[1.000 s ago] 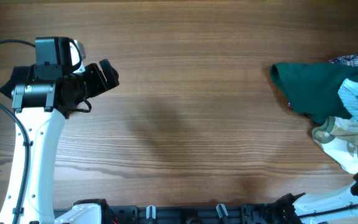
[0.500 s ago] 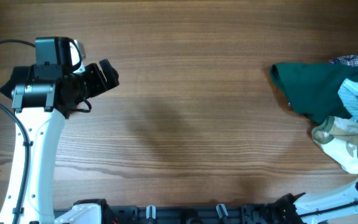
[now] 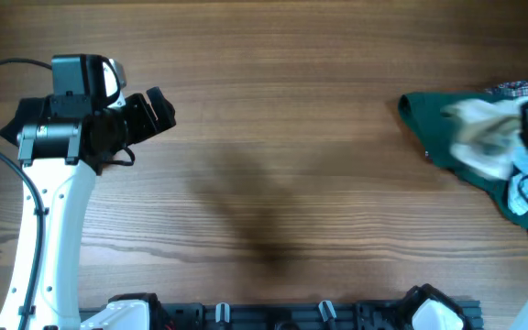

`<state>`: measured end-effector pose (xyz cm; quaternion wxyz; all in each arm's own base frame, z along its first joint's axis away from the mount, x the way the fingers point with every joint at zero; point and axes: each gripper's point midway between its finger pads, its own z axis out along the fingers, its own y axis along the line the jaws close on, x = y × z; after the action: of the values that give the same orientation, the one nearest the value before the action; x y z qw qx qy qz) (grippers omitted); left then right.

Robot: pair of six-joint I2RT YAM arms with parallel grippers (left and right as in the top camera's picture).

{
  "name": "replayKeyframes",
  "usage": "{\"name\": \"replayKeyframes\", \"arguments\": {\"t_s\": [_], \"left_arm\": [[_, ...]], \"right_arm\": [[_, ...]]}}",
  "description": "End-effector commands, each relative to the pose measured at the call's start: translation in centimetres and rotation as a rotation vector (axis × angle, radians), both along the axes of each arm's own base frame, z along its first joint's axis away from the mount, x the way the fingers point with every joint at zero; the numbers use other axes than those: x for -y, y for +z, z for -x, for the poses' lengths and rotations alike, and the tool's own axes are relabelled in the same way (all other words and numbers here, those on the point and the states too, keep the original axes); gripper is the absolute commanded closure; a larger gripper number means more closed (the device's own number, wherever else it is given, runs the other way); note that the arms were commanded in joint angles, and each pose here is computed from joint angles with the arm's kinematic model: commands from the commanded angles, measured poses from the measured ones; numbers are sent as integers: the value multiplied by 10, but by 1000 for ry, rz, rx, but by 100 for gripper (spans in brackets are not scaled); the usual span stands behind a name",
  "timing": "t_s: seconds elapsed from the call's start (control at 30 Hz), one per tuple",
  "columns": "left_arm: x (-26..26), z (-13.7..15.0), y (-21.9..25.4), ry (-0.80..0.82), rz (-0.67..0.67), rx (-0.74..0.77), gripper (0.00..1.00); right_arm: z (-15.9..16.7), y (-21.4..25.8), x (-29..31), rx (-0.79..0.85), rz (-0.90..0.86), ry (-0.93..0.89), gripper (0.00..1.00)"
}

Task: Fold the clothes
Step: 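Pull the white-and-beige garment out of the pile toward table center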

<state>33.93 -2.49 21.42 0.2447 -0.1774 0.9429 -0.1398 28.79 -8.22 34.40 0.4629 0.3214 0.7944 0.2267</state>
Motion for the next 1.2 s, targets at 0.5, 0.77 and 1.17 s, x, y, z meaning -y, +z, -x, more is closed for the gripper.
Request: {"name": "replayKeyframes", "arguments": {"t_s": [0.5, 0.77, 1.17], "left_arm": [[114, 22, 11, -356, 117, 12, 96], [187, 38, 10, -561, 58, 82, 96], [169, 26, 9, -504, 54, 78, 92]], "right_arm": [[-60, -28, -170, 13, 98, 644, 96], [-78, -45, -105, -137, 32, 132, 96], [-82, -59, -109, -198, -90, -20, 96]]}}
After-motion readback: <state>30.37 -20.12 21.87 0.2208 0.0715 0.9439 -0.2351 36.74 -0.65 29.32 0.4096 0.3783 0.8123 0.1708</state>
